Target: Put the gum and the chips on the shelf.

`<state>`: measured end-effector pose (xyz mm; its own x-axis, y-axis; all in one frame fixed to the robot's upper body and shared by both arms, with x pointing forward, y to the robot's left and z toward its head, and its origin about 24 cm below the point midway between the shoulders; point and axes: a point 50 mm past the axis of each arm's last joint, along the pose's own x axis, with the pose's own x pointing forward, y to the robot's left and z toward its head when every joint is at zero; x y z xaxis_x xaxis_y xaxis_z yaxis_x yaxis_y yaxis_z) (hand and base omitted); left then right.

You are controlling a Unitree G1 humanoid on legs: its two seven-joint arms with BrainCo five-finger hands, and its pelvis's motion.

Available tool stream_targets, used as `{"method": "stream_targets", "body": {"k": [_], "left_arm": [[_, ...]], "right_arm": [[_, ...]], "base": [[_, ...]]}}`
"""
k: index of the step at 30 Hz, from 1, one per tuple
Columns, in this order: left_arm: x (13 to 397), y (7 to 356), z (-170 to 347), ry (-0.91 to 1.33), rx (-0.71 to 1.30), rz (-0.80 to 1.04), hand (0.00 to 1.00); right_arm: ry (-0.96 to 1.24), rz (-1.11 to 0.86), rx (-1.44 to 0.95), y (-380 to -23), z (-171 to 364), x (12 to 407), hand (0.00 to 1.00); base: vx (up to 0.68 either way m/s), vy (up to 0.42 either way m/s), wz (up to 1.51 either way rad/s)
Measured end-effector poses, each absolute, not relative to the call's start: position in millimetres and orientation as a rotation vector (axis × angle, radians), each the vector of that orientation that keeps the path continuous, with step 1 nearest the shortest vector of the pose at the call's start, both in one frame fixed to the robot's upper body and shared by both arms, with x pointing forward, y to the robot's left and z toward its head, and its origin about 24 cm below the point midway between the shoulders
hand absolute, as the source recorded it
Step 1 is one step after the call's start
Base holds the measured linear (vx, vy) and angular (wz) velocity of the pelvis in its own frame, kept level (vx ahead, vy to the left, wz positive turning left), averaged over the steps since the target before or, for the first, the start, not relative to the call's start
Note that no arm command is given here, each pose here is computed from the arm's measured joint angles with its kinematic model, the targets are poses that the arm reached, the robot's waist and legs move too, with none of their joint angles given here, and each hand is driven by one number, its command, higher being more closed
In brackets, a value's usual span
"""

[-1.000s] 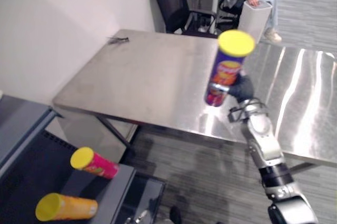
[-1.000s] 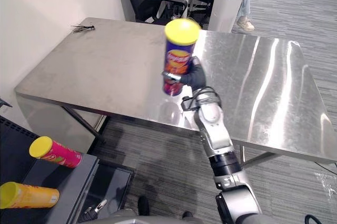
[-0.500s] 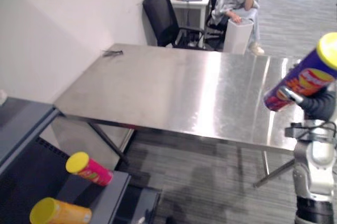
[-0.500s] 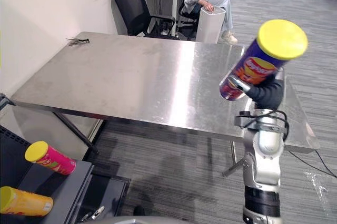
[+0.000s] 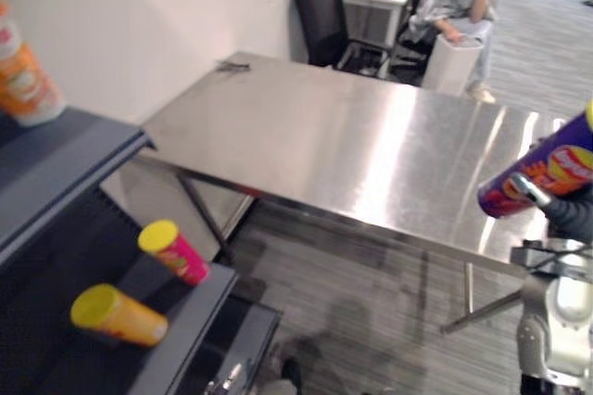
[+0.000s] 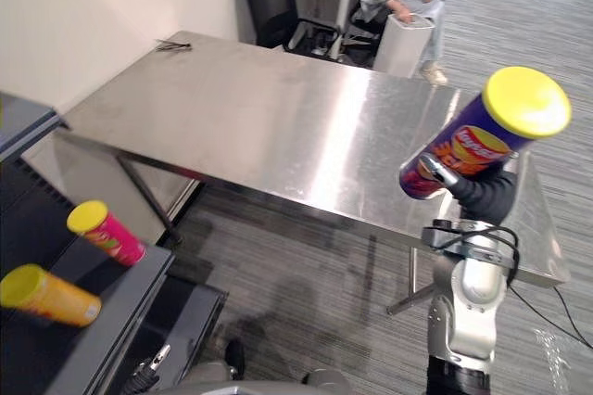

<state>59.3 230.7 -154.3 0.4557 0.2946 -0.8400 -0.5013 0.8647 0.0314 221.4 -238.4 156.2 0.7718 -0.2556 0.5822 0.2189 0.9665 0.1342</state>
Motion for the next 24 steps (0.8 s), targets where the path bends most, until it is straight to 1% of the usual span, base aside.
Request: {"method": "stream_targets", "body": {"k": [4, 5, 7, 9, 12, 18, 22, 24], "left_arm": [[58, 220, -156, 0.978, -0.274, 0.511, 0.0], [58, 220, -156, 0.977, -0.28, 0.52, 0.0], [58, 221, -156, 0.973, -0.305, 0.542, 0.0], [53, 220, -157, 0.984, -0.306, 0.545, 0.0], [50, 219, -158, 0.993, -0.31, 0.545, 0.0], [47, 219, -159, 1.002, -0.32, 0.537, 0.0], [42, 221, -160, 1.016, -0.323, 0.552, 0.0], [38, 221, -161, 1.039, -0.294, 0.541, 0.0]], "right_arm": [[-0.709, -0.14, 0.104, -213, 174, 239, 1.0], [-0.719, -0.133, 0.103, -212, 177, 240, 1.0], [-0.728, -0.145, 0.107, -214, 179, 244, 1.0], [-0.721, -0.199, 0.11, -222, 177, 245, 1.0], [-0.734, -0.23, 0.109, -227, 179, 243, 1.0], [-0.735, -0.284, 0.088, -239, 178, 237, 1.0], [-0.736, -0.323, 0.086, -244, 176, 234, 1.0], [-0.729, -0.359, 0.125, -244, 172, 233, 1.0]], "base": [[-0.2, -0.103, 0.72], [-0.19, -0.049, 1.23], [-0.16, -0.076, 1.42], [-0.1, -0.108, 1.84], [-0.08, 0.034, 1.61], [-0.07, 0.201, 1.23], [-0.03, 0.264, 0.7], [-0.02, 0.212, 0.25]]}}
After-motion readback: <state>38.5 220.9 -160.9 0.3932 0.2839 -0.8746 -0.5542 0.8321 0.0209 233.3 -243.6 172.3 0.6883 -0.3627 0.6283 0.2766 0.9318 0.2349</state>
